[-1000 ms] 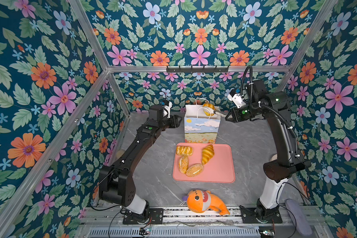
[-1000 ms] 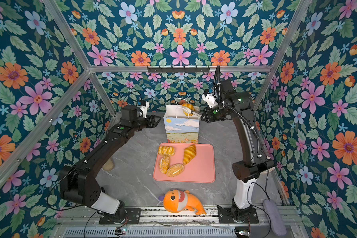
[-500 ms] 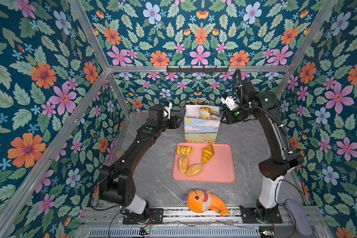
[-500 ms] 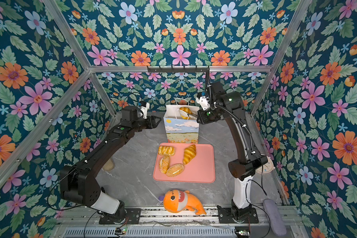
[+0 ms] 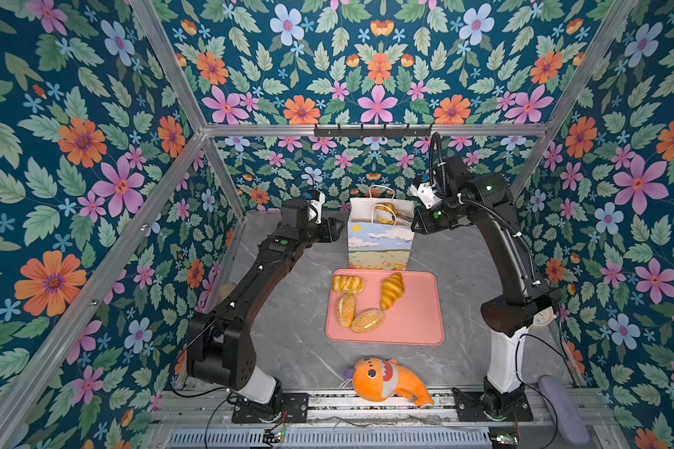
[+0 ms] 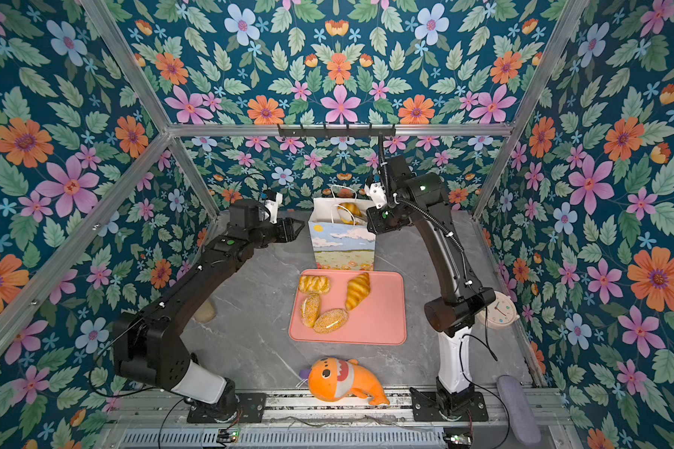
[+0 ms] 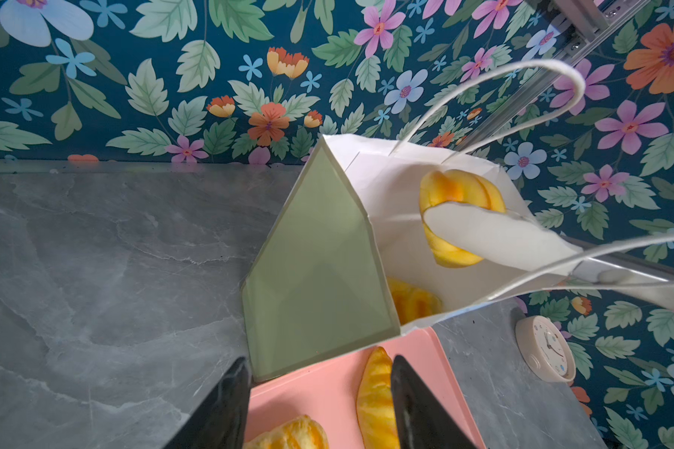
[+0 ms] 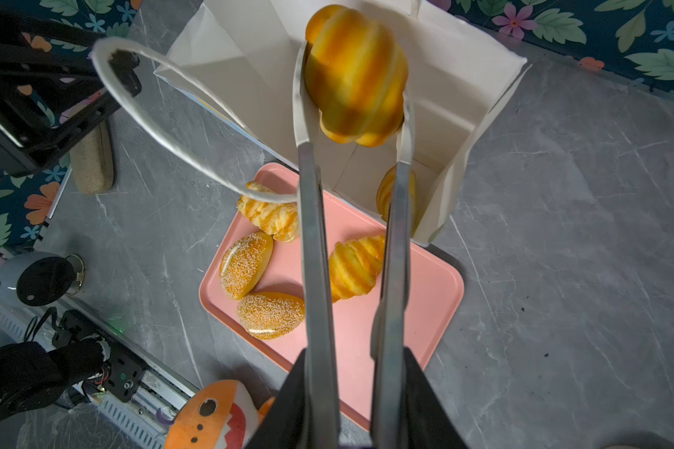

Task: Place the fake bread into the paper bag
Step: 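Lower the striped bun into the bag and open the tongs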

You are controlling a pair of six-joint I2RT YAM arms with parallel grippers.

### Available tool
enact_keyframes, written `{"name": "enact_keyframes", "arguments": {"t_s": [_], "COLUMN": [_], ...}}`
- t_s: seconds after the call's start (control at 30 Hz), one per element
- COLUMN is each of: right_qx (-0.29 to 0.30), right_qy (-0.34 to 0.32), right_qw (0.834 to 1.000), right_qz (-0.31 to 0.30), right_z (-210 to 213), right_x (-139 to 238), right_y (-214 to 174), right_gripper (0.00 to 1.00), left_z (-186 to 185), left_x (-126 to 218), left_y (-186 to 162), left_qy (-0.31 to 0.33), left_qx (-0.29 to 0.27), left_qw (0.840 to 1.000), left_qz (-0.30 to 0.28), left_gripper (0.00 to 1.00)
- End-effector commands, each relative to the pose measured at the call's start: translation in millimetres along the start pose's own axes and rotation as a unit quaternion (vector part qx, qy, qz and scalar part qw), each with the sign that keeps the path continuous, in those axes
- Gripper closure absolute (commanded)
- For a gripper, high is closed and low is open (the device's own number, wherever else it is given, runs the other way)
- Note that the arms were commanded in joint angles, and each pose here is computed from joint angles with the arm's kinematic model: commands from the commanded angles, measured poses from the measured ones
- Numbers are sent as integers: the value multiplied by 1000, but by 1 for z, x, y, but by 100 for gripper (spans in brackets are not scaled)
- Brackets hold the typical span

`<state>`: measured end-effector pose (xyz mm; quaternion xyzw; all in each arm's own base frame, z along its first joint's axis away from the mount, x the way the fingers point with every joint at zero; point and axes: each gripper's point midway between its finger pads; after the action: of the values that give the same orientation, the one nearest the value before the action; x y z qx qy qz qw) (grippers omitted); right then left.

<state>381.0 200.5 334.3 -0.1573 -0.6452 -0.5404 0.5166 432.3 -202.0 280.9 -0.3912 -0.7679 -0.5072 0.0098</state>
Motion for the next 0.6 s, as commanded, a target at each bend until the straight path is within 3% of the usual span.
{"name": "enact_keyframes", "arguments": {"t_s": [0.0, 0.57], "right_qx": [-2, 9], "right_qy": [-10, -21], "right_qw": [1000, 1000], "right_qz": [-13, -12], "right_z": [-3, 2], "right_x": [1, 4], "right_y": [6, 5], "right_gripper": [67, 56], "left_z": [-2, -5], "left_x": [-1, 4], "left_y": [2, 3], "left_qy": [-3, -6], "left_qx": [-7, -7], "left_qw": [1000, 1000], "left_qz": [-2, -5], "left_gripper": [41, 41]}}
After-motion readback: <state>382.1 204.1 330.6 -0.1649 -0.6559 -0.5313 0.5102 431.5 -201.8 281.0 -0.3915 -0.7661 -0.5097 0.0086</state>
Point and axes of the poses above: each gripper's point midway between its finger pads, its own x axis back along the fingers, its own z axis along the line the jaws close on, y = z × x, and after that the axes turned 4 degrees about x, right-handed
